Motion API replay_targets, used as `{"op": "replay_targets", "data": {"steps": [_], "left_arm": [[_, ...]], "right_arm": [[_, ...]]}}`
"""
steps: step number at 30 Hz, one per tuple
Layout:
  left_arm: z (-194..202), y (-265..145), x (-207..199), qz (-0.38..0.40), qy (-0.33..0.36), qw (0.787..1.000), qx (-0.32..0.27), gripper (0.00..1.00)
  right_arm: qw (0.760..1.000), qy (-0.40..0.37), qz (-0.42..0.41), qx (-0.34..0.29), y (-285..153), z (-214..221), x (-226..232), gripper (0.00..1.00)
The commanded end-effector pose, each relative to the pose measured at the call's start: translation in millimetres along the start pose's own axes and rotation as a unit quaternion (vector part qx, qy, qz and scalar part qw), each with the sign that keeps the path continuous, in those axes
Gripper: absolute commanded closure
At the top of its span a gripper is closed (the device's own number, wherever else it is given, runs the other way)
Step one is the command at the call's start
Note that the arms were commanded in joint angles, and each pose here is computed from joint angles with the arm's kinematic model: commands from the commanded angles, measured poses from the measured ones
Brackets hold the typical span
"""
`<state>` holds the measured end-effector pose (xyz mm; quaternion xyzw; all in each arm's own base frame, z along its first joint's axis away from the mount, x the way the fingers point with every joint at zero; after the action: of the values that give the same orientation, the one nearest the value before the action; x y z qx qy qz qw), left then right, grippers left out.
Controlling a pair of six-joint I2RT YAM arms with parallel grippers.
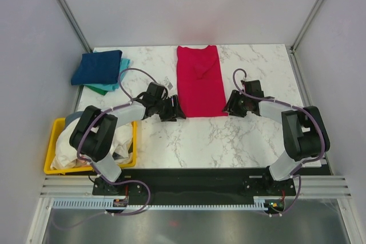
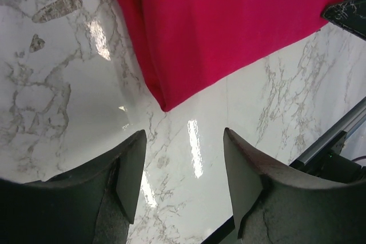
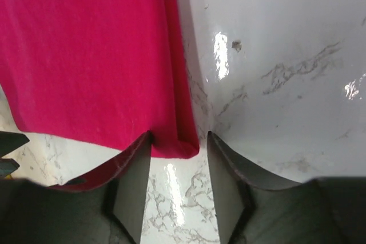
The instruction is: Fold and stack the t-shirts
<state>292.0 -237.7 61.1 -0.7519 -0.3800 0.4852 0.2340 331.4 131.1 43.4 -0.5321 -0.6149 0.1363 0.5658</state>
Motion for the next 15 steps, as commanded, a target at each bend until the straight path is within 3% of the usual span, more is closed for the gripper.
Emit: {"op": "replay_targets", "data": {"steps": [1,4,8,10,15], "left_arm": [[-14.1,9.3,0.3,-0.008,-0.008,0.999,-0.035,0.37],[-13.1,12.4,1.9,-0.009,-0.009,0.999,-0.035,0.38],[-8.7,18.5,3.8,-0.016,-0.009,0.999,-0.029,0.4],[-7.5,20.3,5.7,-0.021,-0.008,0.999,-0.03,0.41],[-13.0,24.3,8.6,-0.025,-0.006,0.999,-0.044,0.42]], "right_arm": [[1.0,0.001,0.002,0.002,9.7,3.1,-5.6,0.5],[1.0,0.0,0.004,0.003,11.8,4.3,-7.8,0.71],[1.0,0.001,0.009,0.01,16.5,6.6,-12.0,0.87],[1.0,0.001,0.008,0.01,17.7,7.1,-11.9,0.93],[1.0,0.0,0.009,0.015,20.3,9.0,-13.9,0.98]]}}
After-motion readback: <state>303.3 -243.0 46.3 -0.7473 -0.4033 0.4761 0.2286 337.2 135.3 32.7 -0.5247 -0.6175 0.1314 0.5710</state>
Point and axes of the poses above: each gripper's point midway between its finger pads, its own y axis out along the fingers, its own x axis along the line the jaws close on, z = x × y, the point moved 2 cm from there along -y, back along the fingers, and after that the axes turned 7 degrees about y, right-handed, at the moved point
